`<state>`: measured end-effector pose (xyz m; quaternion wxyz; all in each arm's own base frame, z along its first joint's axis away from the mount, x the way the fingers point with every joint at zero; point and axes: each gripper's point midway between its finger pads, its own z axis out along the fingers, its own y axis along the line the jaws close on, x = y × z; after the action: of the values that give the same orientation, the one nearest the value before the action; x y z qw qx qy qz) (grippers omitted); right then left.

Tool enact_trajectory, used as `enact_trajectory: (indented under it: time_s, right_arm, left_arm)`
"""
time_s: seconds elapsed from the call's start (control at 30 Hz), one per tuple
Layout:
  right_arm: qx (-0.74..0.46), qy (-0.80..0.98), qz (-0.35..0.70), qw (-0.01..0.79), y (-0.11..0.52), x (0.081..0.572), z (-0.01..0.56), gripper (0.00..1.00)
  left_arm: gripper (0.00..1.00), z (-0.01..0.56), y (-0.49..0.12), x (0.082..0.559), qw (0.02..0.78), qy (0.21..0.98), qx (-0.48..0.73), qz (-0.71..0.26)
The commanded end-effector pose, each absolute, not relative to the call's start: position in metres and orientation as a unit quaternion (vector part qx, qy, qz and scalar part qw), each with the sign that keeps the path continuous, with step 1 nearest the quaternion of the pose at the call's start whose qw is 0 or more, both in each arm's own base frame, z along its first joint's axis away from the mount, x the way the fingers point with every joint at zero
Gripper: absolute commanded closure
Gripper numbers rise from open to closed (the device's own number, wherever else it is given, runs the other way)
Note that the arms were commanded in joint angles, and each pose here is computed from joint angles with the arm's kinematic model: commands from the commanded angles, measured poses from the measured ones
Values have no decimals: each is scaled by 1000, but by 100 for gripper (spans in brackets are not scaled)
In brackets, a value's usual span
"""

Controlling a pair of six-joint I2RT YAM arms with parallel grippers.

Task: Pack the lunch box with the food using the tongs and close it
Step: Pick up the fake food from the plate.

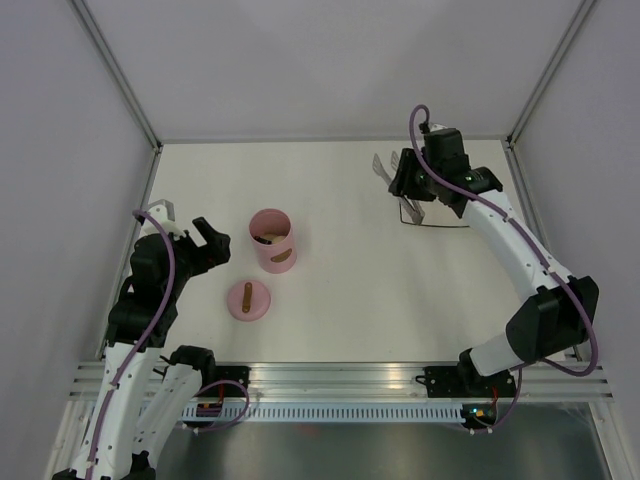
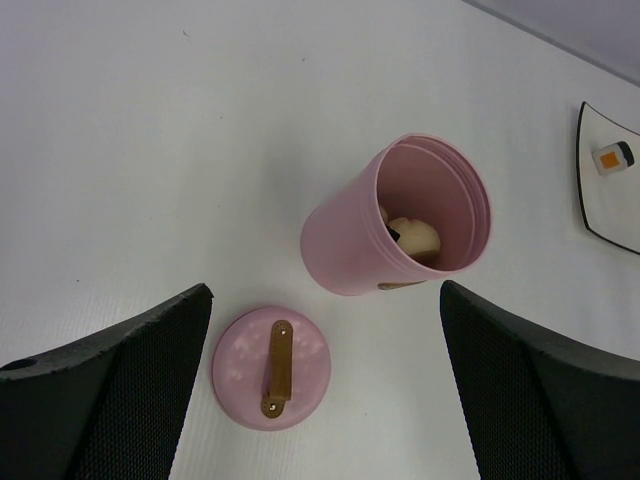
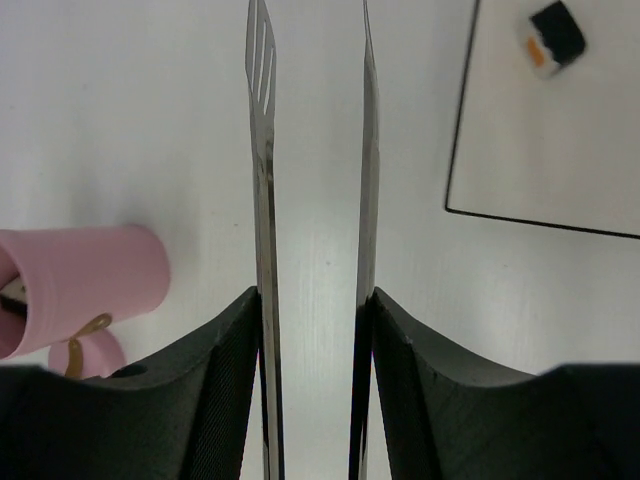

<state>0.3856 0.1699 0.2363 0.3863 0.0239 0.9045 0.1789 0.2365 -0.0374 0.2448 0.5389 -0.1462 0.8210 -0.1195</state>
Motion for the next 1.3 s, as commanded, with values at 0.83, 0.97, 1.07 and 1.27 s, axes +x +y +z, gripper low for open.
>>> enact_trajectory:
  time_s: [0.83,0.97,1.07,1.27]
  right_arm:
    - [79,913,62,395,43,437,143,43]
    - [71,915,71,391,46,443,138,43]
    - [71,921,68,377,44,448,128,43]
    - [69,927,80,360,48,452,111,46]
  left_arm:
    - [0,243,-40,245,537,827,-127,-113]
    - [0,242,-40,246,535,828,-126,-111]
    - [0,241,-40,246,533,829,-127,-109]
    - [0,239,-39,247,531,831,-129,-106]
